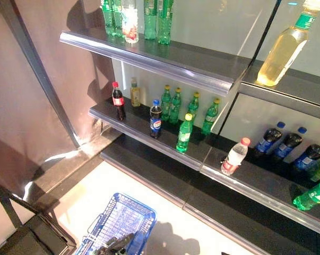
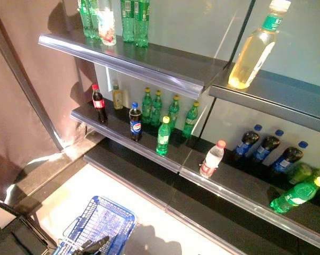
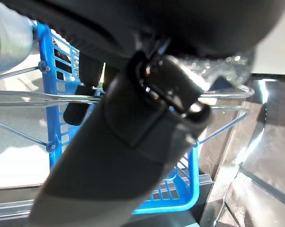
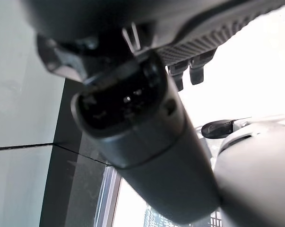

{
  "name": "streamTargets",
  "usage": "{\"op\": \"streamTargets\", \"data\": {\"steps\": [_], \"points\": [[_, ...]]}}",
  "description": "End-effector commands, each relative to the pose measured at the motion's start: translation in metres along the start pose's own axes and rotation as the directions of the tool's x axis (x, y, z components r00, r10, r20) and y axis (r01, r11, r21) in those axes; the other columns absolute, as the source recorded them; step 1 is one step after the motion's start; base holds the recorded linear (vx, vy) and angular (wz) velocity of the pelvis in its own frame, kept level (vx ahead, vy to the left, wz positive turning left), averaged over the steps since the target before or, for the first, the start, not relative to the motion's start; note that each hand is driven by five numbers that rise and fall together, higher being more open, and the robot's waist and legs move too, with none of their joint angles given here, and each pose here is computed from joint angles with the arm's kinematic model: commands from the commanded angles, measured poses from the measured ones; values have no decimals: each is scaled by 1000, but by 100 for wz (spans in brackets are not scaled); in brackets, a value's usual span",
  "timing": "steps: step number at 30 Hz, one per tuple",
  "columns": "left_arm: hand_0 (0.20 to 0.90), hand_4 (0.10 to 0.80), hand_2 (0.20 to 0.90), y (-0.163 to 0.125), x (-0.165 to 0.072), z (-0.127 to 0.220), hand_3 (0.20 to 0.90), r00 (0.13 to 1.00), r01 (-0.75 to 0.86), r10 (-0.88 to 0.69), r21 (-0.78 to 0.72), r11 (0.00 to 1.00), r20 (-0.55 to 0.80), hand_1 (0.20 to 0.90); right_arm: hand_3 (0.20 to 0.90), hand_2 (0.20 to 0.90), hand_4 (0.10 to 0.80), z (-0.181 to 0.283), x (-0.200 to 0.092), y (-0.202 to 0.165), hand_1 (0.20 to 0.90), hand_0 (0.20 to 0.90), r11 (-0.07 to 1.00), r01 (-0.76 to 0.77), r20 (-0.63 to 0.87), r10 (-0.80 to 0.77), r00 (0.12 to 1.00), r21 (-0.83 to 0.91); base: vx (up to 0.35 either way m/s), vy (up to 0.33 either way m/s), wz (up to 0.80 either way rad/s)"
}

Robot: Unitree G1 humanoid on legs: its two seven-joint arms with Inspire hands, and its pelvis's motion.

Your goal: Pick up the drink and place into the basket.

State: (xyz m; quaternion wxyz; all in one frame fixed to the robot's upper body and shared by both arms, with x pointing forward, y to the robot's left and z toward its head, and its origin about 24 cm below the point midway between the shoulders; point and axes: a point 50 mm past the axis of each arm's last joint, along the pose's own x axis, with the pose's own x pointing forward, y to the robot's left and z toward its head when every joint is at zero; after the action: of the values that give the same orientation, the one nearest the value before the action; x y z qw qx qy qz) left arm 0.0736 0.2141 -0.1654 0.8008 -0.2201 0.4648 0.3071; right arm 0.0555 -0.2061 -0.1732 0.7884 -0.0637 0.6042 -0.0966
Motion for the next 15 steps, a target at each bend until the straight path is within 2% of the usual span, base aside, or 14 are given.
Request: {"op": "streamTargets", "data": {"steps": [1, 12, 15], "points": [[300, 100, 300, -14, 4, 25, 200, 988, 65, -77, 97, 993, 130, 300, 900, 900, 800, -1, 1, -18, 900, 900, 996, 68, -10, -69, 998, -50, 0, 0, 0], [300, 100, 300, -15, 4, 25, 200, 990, 63, -74, 89, 994, 124, 300, 900, 900, 800, 11, 1, -15, 900, 900, 987, 99, 88, -88, 992, -128, 0, 0, 0], [300, 100, 300, -18, 4, 29, 200, 988, 69, -81, 93, 993, 129, 300, 900, 900, 800, 36, -1, -10, 900, 900, 965, 137, 278, -71, 958, -224, 0, 0, 0]]}}
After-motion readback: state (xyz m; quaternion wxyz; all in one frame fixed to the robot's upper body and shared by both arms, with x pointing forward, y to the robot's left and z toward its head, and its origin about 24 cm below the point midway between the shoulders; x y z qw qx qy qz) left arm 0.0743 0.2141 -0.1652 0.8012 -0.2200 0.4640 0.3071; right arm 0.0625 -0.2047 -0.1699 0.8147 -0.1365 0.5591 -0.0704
